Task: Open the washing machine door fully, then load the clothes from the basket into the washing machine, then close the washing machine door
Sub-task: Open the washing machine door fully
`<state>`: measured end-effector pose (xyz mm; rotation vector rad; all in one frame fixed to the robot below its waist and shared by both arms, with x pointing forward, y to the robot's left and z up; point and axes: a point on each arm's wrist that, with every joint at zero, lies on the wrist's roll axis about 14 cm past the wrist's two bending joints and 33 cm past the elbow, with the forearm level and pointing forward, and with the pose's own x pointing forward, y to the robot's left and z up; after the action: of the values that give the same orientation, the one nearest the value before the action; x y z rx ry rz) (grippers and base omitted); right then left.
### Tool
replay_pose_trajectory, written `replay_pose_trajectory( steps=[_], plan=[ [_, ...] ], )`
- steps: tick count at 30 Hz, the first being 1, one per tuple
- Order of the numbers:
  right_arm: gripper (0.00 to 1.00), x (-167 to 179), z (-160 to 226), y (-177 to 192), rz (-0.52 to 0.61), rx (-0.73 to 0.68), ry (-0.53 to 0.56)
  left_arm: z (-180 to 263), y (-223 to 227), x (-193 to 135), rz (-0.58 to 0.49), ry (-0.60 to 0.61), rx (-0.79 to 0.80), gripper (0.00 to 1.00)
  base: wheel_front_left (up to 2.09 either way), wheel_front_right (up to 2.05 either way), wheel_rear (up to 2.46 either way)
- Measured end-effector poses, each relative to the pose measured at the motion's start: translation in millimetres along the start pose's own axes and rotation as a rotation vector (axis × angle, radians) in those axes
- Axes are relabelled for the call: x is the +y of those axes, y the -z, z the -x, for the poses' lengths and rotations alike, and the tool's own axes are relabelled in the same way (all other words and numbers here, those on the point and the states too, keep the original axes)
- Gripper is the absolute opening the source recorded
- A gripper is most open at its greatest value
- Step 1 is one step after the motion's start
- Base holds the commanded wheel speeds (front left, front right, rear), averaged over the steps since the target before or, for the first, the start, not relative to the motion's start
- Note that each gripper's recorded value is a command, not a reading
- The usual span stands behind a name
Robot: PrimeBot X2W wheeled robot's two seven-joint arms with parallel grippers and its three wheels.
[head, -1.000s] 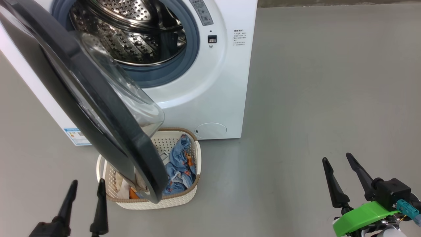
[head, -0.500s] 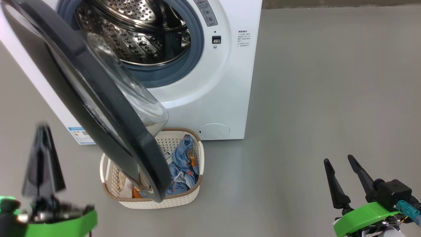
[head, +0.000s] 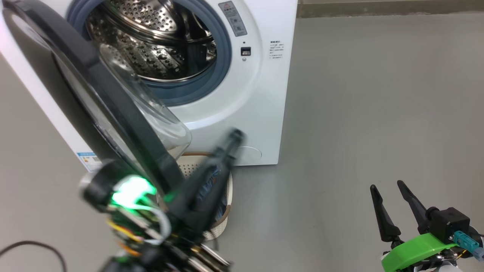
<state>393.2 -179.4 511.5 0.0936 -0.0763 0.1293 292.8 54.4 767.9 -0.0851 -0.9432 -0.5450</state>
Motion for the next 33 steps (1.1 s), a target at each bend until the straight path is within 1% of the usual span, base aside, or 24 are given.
replay_pose_trajectory(
  steps=[3,6,11,12,14,19,28,33],
  plan=[
    [1.00,-2.5,2.4,-0.2,-0.001,0.000,0.007,-0.1,10.7,-23.4,0.074,0.055,0.026,0.00,0.00,0.00,0.00],
    [1.00,-5.3,3.6,0.4,0.001,0.002,0.015,3.1,23.5,-38.1,0.127,0.084,0.065,0.00,0.00,0.00,0.00],
    [1.00,-7.0,3.3,4.6,0.000,0.015,0.020,19.4,48.2,-59.2,0.221,0.102,0.162,0.00,0.00,0.00,0.00],
    [1.00,-7.0,2.7,6.5,-0.001,0.020,0.020,27.3,59.3,-67.5,0.256,0.108,0.207,0.00,0.00,0.00,0.00],
    [1.00,-6.4,1.7,8.5,-0.002,0.025,0.018,36.9,72.1,-71.5,0.280,0.102,0.259,0.00,0.00,0.00,0.00],
    [1.00,-2.7,-2.0,14.1,-0.005,0.039,0.006,63.6,108.2,-68.9,0.314,0.054,0.399,0.00,0.00,0.00,0.00],
    [1.00,-3.0,-12.3,24.5,-0.008,0.066,-0.003,85.7,150.0,-53.3,0.320,-0.018,0.526,0.00,0.00,0.00,0.00],
    [1.00,-5.3,-16.4,30.4,-0.010,0.080,0.001,98.8,174.1,-35.8,0.298,-0.079,0.594,0.00,0.00,0.00,0.00]
  ],
)
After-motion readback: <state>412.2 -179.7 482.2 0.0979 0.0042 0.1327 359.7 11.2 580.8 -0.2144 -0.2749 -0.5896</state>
